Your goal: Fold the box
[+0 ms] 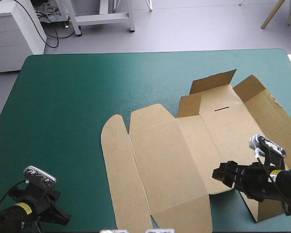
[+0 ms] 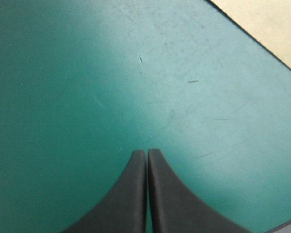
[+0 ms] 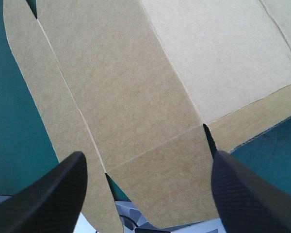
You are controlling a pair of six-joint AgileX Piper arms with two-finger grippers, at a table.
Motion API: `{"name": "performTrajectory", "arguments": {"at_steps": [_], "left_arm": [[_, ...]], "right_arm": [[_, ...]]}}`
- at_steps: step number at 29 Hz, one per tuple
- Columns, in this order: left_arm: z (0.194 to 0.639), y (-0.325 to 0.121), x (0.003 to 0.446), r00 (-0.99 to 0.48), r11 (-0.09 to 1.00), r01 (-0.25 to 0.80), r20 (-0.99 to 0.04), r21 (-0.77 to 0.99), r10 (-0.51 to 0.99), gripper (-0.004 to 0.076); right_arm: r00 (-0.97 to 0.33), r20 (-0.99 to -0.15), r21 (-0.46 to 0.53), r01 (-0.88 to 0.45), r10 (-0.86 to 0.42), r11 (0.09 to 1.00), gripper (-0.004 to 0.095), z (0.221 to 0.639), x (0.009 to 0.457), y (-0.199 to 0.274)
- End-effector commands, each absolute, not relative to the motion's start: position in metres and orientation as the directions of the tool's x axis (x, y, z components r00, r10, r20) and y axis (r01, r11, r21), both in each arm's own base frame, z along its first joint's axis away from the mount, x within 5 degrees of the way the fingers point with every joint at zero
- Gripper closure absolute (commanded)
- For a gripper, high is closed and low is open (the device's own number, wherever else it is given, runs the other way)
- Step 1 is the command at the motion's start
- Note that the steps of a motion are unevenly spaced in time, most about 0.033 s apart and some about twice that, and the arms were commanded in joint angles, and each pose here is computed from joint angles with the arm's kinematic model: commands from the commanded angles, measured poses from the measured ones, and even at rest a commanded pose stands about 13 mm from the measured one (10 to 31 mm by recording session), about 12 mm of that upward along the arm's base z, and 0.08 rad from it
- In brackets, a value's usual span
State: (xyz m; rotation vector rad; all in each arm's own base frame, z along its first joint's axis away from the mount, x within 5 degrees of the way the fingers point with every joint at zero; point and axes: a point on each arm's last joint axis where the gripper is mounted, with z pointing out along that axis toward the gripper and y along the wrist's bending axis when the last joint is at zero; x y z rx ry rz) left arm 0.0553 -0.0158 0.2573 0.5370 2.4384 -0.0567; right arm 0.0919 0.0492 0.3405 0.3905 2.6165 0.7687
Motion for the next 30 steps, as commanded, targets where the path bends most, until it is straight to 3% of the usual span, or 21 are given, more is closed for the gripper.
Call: {"name": "performTrajectory", "arguments": {"at_steps": [1, 6, 12, 17, 22, 30], "left_arm": [[0.267, -0.017, 0.06, -0.682, 0.92, 0.382, -0.643, 0.093, 0.348, 0.0734], [0.267, -0.017, 0.06, -0.681, 0.92, 0.382, -0.644, 0.093, 0.348, 0.0734], [0.267, -0.017, 0.06, -0.682, 0.919, 0.381, -0.642, 0.097, 0.351, 0.0734], [0.267, -0.017, 0.06, -0.681, 0.919, 0.381, -0.643, 0.097, 0.35, 0.0734], [0.267, -0.017, 0.06, -0.681, 0.919, 0.381, -0.643, 0.097, 0.35, 0.0734], [0.267, -0.017, 0.06, -0.681, 0.919, 0.381, -0.643, 0.097, 0.35, 0.0734]], "right_arm": [[-0.864, -0.289, 0.618, 0.161, 0.413, 0.769, 0.0247, 0.352, 0.095, 0.052], [-0.874, -0.26, 0.608, 0.183, 0.411, 0.773, 0.0247, 0.34, 0.094, 0.052], [-0.911, -0.128, 0.575, 0.255, 0.393, 0.777, 0.0247, 0.296, 0.09, 0.054], [-0.891, -0.142, 0.471, 0.323, 0.432, 0.821, 0.0247, 0.283, 0.09, 0.043], [-0.856, -0.126, 0.449, 0.402, 0.502, 0.798, 0.0247, 0.282, 0.091, 0.039], [-0.735, -0.188, 0.535, 0.479, 0.651, 0.695, 0.0247, 0.287, 0.105, 0.037]]}}
